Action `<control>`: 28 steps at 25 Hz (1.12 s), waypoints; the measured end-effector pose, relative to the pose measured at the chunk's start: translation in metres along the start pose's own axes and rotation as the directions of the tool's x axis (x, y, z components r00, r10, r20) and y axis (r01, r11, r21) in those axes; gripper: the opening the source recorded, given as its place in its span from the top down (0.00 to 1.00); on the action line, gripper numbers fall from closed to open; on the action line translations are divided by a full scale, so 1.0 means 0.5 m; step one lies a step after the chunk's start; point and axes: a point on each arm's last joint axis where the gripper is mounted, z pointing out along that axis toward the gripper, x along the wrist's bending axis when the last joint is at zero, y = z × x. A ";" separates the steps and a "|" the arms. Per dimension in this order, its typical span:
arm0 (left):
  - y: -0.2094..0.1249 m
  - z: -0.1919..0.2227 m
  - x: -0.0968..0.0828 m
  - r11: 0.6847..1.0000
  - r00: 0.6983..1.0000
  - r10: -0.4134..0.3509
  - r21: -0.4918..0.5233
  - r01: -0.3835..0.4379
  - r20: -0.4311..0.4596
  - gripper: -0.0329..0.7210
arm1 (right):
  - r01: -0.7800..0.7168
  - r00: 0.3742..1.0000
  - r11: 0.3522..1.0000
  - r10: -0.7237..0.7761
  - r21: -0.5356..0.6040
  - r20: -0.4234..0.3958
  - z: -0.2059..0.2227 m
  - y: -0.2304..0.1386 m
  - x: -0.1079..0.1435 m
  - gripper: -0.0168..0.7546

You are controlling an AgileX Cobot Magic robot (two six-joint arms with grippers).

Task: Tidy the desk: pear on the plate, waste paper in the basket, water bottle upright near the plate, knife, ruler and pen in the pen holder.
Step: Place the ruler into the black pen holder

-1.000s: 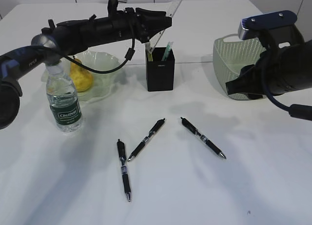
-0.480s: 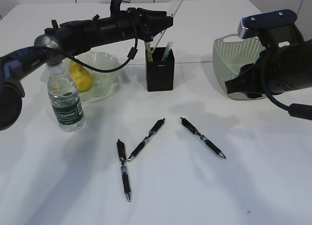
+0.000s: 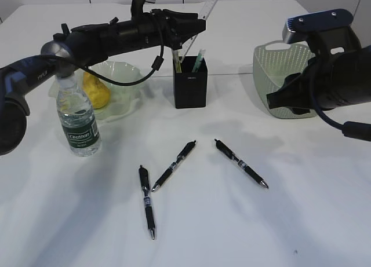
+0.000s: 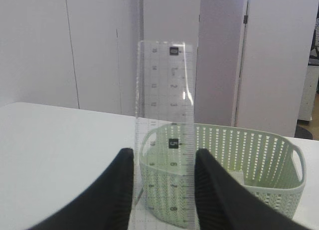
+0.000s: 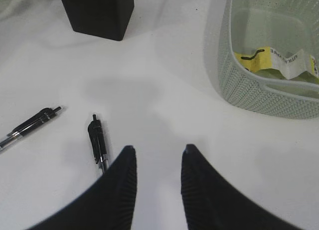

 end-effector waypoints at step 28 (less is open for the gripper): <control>-0.006 0.003 -0.002 1.000 1.000 0.020 0.023 -0.020 0.007 0.62 | 0.001 1.000 1.000 -0.001 -0.008 -0.014 0.025 -0.004 0.004 0.64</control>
